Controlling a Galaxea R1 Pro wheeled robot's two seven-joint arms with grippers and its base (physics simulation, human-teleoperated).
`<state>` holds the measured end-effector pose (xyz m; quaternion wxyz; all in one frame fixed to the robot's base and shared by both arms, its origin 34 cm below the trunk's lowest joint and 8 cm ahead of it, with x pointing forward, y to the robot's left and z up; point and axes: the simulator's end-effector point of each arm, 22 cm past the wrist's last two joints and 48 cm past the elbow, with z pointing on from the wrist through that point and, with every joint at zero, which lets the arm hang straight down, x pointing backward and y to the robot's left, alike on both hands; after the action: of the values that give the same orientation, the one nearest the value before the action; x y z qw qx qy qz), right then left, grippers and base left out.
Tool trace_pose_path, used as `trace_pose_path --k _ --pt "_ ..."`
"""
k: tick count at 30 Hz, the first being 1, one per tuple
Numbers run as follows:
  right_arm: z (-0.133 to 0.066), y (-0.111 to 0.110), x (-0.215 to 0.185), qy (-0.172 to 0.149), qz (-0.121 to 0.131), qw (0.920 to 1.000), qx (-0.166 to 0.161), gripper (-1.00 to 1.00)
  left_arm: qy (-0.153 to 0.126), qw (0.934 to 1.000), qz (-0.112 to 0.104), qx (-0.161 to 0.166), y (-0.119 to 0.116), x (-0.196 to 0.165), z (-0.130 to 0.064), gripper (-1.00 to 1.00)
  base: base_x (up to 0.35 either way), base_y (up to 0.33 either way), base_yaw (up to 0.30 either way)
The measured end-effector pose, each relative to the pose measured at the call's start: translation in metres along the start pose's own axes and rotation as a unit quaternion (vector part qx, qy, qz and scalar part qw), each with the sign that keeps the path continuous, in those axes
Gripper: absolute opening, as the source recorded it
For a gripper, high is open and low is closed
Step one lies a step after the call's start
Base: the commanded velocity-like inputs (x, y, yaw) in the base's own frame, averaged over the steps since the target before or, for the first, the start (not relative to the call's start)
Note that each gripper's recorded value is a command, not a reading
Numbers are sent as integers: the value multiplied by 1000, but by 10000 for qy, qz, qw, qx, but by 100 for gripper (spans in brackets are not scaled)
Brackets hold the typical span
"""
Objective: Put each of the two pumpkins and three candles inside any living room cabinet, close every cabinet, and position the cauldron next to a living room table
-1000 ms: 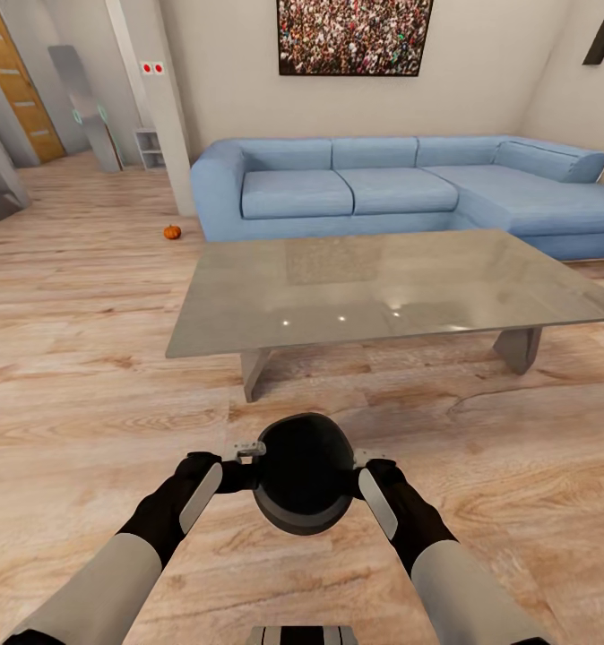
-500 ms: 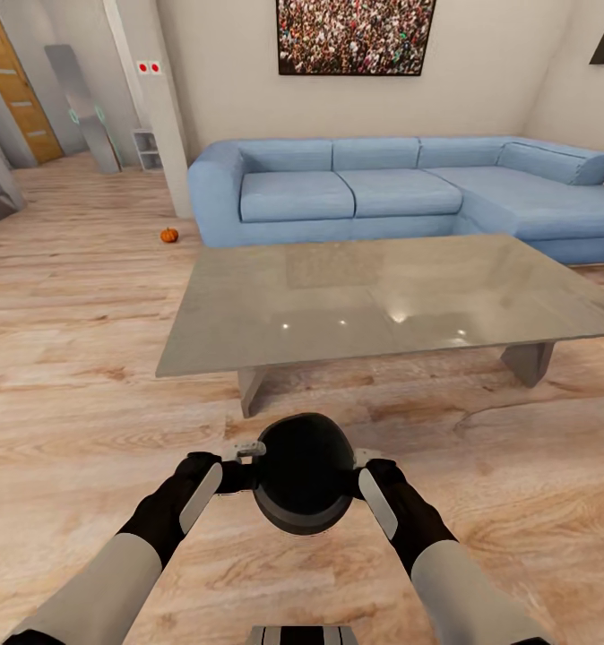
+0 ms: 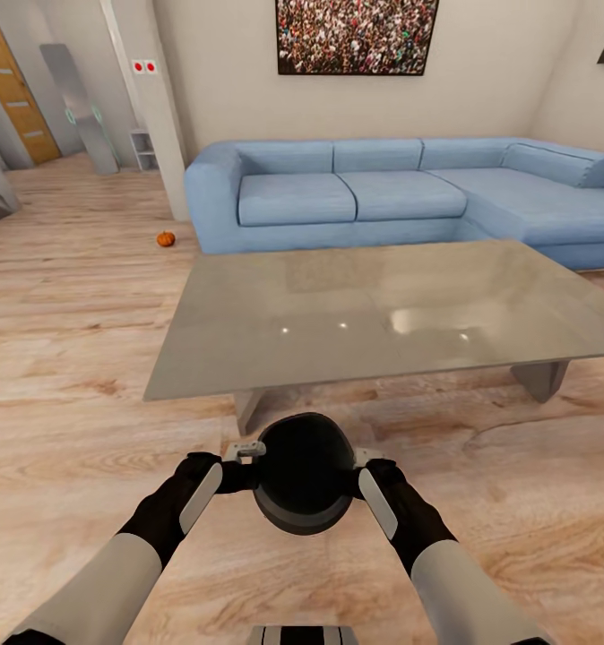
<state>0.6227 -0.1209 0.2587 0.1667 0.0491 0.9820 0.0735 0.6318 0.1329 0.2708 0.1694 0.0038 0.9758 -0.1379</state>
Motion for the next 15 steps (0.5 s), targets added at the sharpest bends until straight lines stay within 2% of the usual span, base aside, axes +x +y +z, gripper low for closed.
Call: trace_pose_path --k 5,15 --pt "0 0 0 -4 -4 10000 -2 -100 -5 10000 2 1 0 0 0 -100 128 0 0" --pt "4 -1 4 50 14 10000 3 -100 50 10000 -5 -6 1 3 4 -100 11 0 0"
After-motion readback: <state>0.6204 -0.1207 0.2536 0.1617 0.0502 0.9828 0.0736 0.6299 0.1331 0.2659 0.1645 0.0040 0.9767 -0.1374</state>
